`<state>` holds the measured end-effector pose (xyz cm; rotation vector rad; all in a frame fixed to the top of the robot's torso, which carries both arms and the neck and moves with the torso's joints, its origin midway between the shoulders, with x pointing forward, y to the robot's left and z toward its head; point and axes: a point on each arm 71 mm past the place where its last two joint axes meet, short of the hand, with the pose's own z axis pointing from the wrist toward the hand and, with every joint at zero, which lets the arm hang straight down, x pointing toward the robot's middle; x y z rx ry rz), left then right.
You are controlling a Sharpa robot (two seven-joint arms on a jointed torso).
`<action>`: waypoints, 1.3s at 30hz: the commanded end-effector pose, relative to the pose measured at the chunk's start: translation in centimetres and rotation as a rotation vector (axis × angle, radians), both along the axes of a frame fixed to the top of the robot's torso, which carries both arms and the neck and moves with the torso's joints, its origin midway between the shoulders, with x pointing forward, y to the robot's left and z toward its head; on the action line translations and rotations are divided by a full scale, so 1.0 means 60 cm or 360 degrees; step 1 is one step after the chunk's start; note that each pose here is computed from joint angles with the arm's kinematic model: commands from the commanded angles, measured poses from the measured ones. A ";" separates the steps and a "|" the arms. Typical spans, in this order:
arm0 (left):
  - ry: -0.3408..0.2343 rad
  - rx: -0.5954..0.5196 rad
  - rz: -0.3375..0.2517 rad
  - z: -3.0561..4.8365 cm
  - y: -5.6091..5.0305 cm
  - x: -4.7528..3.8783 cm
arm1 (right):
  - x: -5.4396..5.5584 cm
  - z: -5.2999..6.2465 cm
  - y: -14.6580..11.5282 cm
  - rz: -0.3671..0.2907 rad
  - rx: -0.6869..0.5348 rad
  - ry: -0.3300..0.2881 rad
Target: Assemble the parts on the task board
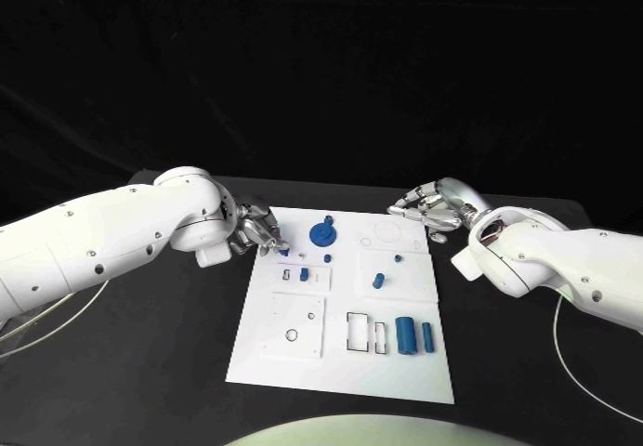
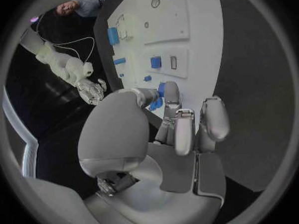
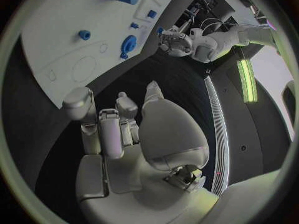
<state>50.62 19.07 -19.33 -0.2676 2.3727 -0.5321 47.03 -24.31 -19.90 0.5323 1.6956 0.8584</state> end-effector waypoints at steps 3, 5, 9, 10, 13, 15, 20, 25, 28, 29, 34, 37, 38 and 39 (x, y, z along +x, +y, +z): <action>-0.0109 -0.0065 -0.0062 -0.002 -0.009 -0.012 | -0.001 -0.002 0.001 0.0023 -0.0004 0.0009; -0.0118 -0.0060 -0.0077 -0.004 -0.010 -0.015 | -0.001 -0.003 0.002 0.0024 -0.0004 0.0010; -0.0128 -0.0029 -0.0126 -0.012 -0.013 -0.021 | -0.002 -0.004 0.002 0.0025 -0.0004 0.0014; -0.0130 -0.0017 -0.0133 -0.014 -0.014 -0.022 | -0.002 -0.005 0.002 0.0025 -0.0004 0.0014; -0.0131 0.0020 -0.0150 -0.019 -0.015 -0.024 | -0.002 -0.005 0.002 0.0026 -0.0004 0.0015; -0.0128 0.0042 -0.0159 -0.023 -0.016 -0.026 | -0.002 -0.005 0.002 0.0026 -0.0004 0.0016; -0.0123 0.0074 -0.0167 -0.031 -0.018 -0.028 | -0.003 -0.006 0.002 0.0027 -0.0003 0.0017; -0.0112 0.0100 -0.0169 -0.037 -0.019 -0.028 | -0.003 -0.006 0.002 0.0027 -0.0003 0.0018; -0.0102 0.0115 -0.0170 -0.040 -0.018 -0.029 | -0.003 -0.006 0.002 0.0027 -0.0003 0.0018; -0.0099 0.0121 -0.0169 -0.041 -0.017 -0.029 | -0.003 -0.006 0.002 0.0027 -0.0003 0.0018; -0.0078 0.0146 -0.0177 -0.044 -0.015 -0.030 | -0.003 -0.006 0.004 0.0031 -0.0003 0.0020; -0.0069 0.0154 -0.0182 -0.045 -0.015 -0.030 | -0.004 -0.007 0.004 0.0032 -0.0002 0.0021; -0.0066 0.0156 -0.0183 -0.046 -0.015 -0.031 | -0.004 -0.007 0.004 0.0032 -0.0002 0.0021; -0.0064 0.0158 -0.0184 -0.046 -0.015 -0.031 | -0.004 -0.007 0.004 0.0032 -0.0002 0.0021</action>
